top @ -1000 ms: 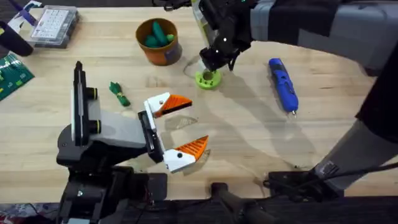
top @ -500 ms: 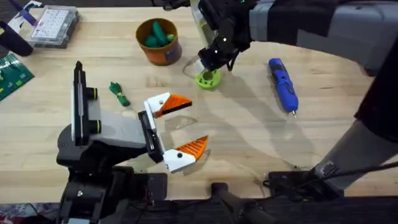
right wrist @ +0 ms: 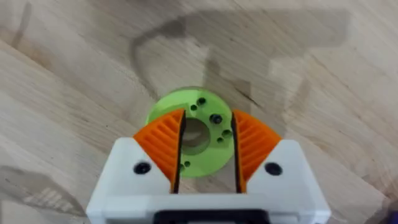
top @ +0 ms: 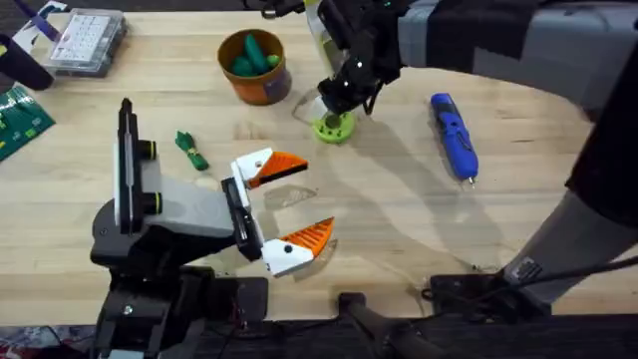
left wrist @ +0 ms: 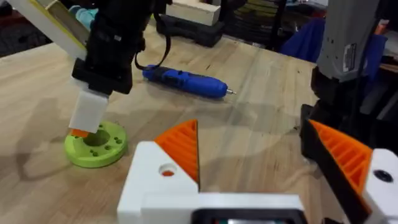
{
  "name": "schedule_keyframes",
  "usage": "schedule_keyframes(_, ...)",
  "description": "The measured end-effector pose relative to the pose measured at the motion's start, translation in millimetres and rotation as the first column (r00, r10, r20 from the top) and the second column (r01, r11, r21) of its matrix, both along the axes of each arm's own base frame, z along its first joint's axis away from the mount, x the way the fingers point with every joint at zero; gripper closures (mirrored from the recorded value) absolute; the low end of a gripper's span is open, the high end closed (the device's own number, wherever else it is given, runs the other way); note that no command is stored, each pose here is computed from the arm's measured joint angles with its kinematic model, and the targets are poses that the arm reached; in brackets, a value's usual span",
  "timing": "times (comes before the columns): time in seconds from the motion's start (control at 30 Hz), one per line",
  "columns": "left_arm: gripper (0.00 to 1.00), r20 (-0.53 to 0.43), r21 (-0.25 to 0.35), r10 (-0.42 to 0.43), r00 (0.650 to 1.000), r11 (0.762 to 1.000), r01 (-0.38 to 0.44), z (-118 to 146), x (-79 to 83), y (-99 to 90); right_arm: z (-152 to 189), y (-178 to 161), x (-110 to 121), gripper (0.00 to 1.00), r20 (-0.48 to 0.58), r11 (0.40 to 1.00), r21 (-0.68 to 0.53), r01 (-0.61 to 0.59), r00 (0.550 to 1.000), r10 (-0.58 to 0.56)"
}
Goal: Pick up the gripper from the table and insert it into the empty holder that is missing its gripper. Then pick up a screw, insert it into the mounting hole, and use the screwdriver to tighten it. Finally, clean up the table by picking up the vegetable and placing it into the bucket.
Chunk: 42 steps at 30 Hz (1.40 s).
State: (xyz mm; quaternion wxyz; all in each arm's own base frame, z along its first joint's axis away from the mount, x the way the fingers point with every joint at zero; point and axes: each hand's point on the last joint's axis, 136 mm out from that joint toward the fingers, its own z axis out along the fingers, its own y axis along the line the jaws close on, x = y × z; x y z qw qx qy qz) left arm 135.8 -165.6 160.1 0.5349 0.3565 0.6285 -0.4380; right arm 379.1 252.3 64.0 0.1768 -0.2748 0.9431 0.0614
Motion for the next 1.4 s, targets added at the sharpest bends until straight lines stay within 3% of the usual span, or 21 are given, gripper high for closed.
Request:
schedule_keyframes(0.4, 0.013, 0.000, 0.000, 0.000, 1.000, 1.000, 0.000, 0, 0.0, 0.0, -9, 0, 0, 0.562, -0.014, 1.000, -0.012, -0.003, 1.000, 0.002)
schedule_keyframes(0.53, 0.013, 0.000, 0.000, 0.000, 1.000, 1.000, 0.000, 0, 0.0, 0.0, -8, -2, 2, 0.744, -0.004, 1.000, -0.018, -0.005, 1.000, 0.005)
schedule_keyframes(0.63, 0.013, 0.000, 0.000, 0.000, 1.000, 1.000, 0.000, 0, 0.0, 0.0, -8, -1, 2, 0.967, -0.003, 1.000, -0.018, -0.006, 1.000, 0.006)
schedule_keyframes(0.67, 0.013, 0.000, 0.000, 0.000, 1.000, 1.000, 0.000, 0, 0.0, 0.0, -8, -1, 2, 0.986, -0.004, 1.000, -0.017, -0.006, 1.000, 0.006)
schedule_keyframes(1.2, 0.014, 0.000, 0.000, 0.000, 1.000, 1.000, 0.000, 0, 0.0, 0.0, -7, -3, -2, 0.994, -0.013, 1.000, -0.022, -0.007, 1.000, 0.007)
schedule_keyframes(1.4, 0.014, 0.000, 0.000, 0.000, 1.000, 1.000, 0.000, 0, 0.0, 0.0, 18, -8, -12, 0.994, -0.009, 1.000, -0.010, -0.010, 1.000, 0.009)
